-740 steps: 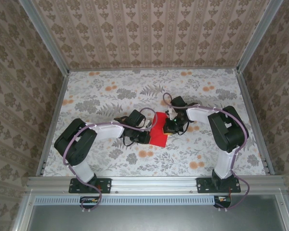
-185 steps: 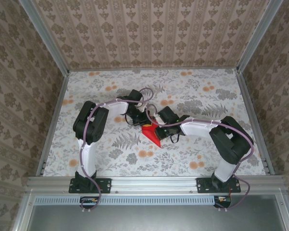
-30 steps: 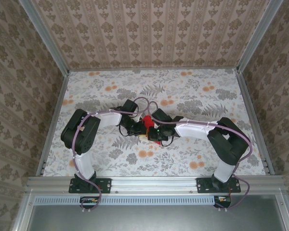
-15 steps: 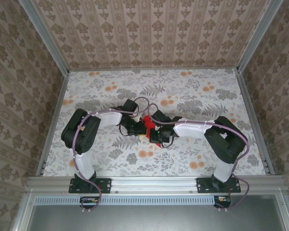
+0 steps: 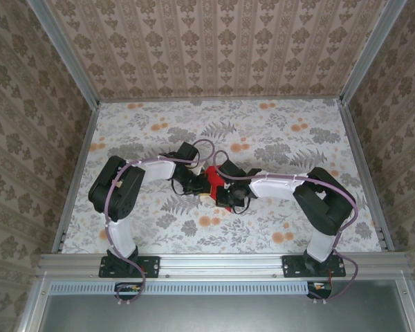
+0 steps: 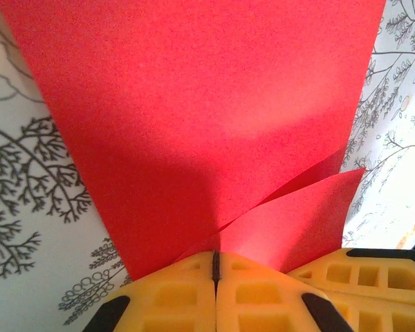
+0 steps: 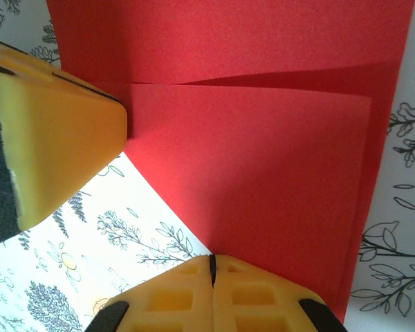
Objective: Fold a paper plane with a square sheet of paper (fold left side to right side)
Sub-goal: Third fold the triangle at the center of the table.
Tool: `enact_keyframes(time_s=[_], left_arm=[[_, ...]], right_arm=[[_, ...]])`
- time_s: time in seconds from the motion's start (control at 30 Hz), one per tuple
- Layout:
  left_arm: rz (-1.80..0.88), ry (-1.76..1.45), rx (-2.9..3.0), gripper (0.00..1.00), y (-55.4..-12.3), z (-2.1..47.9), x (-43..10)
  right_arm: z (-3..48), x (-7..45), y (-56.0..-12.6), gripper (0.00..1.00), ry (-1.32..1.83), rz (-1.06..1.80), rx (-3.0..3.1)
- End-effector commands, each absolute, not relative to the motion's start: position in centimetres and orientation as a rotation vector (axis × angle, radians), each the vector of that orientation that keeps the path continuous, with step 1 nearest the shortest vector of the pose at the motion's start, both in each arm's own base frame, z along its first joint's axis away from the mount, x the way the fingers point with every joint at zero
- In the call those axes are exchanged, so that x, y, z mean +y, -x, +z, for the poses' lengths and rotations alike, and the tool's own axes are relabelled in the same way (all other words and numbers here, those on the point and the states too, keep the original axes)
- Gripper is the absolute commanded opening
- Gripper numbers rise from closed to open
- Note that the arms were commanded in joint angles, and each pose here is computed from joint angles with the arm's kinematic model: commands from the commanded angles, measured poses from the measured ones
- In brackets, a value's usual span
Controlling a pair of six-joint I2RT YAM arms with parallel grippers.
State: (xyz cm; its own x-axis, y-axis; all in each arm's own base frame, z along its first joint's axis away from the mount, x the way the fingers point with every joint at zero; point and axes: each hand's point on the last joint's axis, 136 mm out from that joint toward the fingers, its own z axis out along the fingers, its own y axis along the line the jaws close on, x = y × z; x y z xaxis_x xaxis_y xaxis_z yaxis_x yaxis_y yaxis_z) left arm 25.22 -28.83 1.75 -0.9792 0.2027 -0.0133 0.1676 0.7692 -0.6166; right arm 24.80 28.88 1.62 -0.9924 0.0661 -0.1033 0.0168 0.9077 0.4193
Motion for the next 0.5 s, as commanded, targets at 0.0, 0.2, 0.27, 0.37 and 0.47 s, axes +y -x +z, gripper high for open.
enact_keyframes(time_s=[0.0, 0.2, 0.27, 0.37, 0.47], left_arm=[[0.754, 0.279, -2.910, 0.06, -23.6, -2.2, -26.4], [0.745, 0.276, -2.911, 0.06, -23.8, -2.5, -26.4], [0.741, 0.276, -2.911, 0.06, -23.8, -2.6, -26.4], [0.740, 0.275, -2.911, 0.06, -23.9, -2.7, -26.5], [0.740, 0.275, -2.911, 0.06, -24.0, -2.6, -26.5]], right_arm=[[0.7, 26.3, -23.0, 0.06, -0.128, 0.505, 3.030], [1.0, 25.4, -22.5, 0.06, -0.155, 0.489, 3.028], [1.1, 25.1, -22.3, 0.06, -0.163, 0.483, 3.028], [0.8, 24.6, -21.9, 0.06, -0.169, 0.464, 3.044], [0.4, 24.4, -21.4, 0.06, -0.163, 0.457, 3.067]])
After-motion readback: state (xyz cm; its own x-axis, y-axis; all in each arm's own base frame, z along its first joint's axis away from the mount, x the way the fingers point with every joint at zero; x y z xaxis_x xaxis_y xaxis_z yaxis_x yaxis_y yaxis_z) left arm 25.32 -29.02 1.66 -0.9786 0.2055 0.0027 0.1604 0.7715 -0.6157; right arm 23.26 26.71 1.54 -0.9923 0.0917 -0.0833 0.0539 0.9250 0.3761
